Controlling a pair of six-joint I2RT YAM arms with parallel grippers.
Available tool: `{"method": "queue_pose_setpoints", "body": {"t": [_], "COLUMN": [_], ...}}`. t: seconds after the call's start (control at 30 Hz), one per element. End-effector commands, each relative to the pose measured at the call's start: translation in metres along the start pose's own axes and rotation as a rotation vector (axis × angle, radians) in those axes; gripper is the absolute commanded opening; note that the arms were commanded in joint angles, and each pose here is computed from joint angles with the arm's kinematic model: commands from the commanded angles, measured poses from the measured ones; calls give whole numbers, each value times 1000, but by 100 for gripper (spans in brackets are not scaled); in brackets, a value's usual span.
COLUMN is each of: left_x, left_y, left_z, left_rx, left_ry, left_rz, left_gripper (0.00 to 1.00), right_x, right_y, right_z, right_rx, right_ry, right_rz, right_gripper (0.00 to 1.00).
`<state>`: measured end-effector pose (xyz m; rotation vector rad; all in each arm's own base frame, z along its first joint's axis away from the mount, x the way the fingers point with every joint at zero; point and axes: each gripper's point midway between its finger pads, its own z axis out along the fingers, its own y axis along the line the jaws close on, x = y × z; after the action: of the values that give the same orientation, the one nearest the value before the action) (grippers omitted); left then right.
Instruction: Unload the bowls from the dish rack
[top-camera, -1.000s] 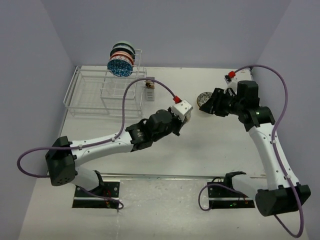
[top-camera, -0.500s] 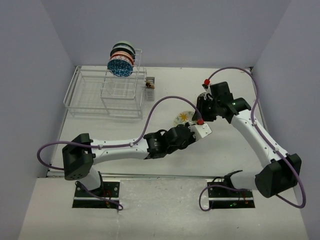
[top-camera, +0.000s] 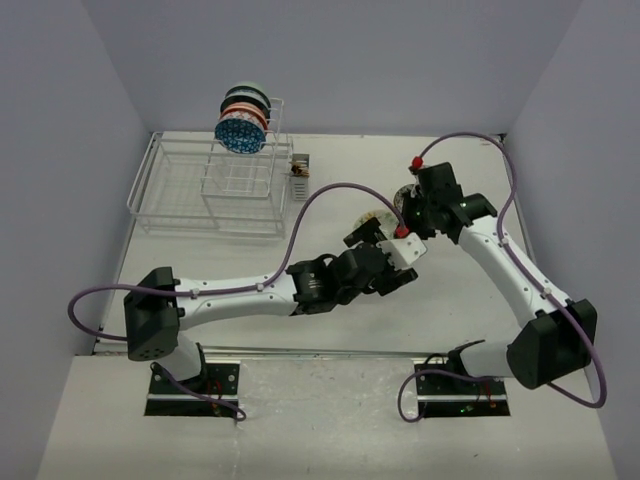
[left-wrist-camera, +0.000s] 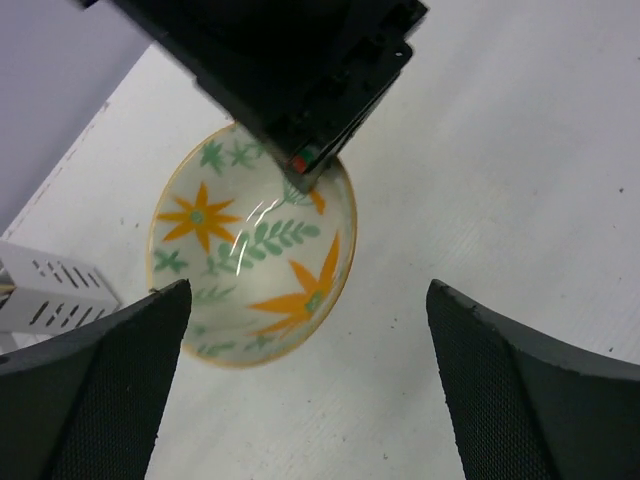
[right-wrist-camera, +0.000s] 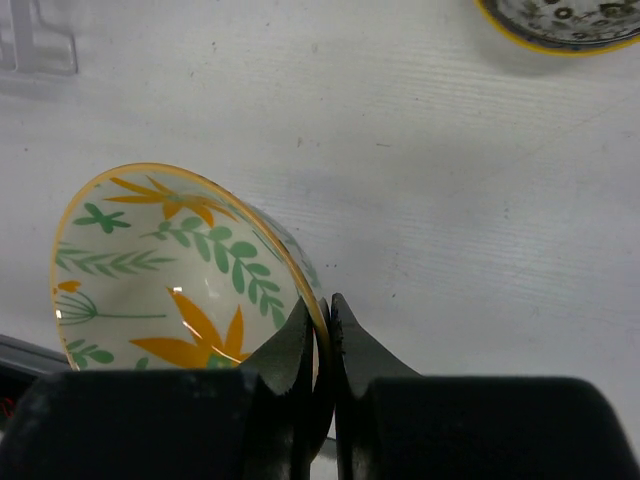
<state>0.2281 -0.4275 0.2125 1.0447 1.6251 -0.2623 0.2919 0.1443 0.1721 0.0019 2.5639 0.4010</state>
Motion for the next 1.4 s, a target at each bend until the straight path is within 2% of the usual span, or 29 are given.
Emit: {"method": "queue_pose_setpoints", "body": {"t": [0.0, 0.03, 0.07, 0.1, 0.17, 0.3, 0.4, 0.53, 0.83, 1.37], "left_x": [-45, -39, -45, -49, -46, -39, -26, -5, 15, 23], "left_y": [48, 63, 72, 91, 107, 123, 128, 134, 146, 146], "left_z": [-29, -38, -47, -63, -85, -113, -127, -142, -157, -157], "left_rx": [-170, -251, -292, -367, -419, -445, -451, -471, -469, -456], "left_ry": [-66, -32, -40, -48, -45, -53, -40, -10, 15, 21], "left_rz": [-157, -173, -259, -301, -384, -458, -476, -504, -579, -598], "left_gripper": [100, 100, 100, 100, 100, 100, 100, 100, 100, 100], "right_x": [-55, -61, -69, -87, -110, -134, -143, -146, -138, -134], "right_y": [-21, -31, -38, -55, -76, -110, -129, -148, -159, -149], "right_z": [1, 7, 9, 9, 11, 27, 43, 71, 98, 92], "right_rx": [41, 56, 66, 93, 107, 161, 193, 187, 191, 149], "right_ry": [-168, -175, -198, -262, -344, -415, -416, -346, -278, -261], "right_rz": [119, 151, 183, 249, 349, 470, 516, 551, 535, 537], "right_gripper": [0, 0, 0, 0, 0, 0, 0, 0, 0, 32]}}
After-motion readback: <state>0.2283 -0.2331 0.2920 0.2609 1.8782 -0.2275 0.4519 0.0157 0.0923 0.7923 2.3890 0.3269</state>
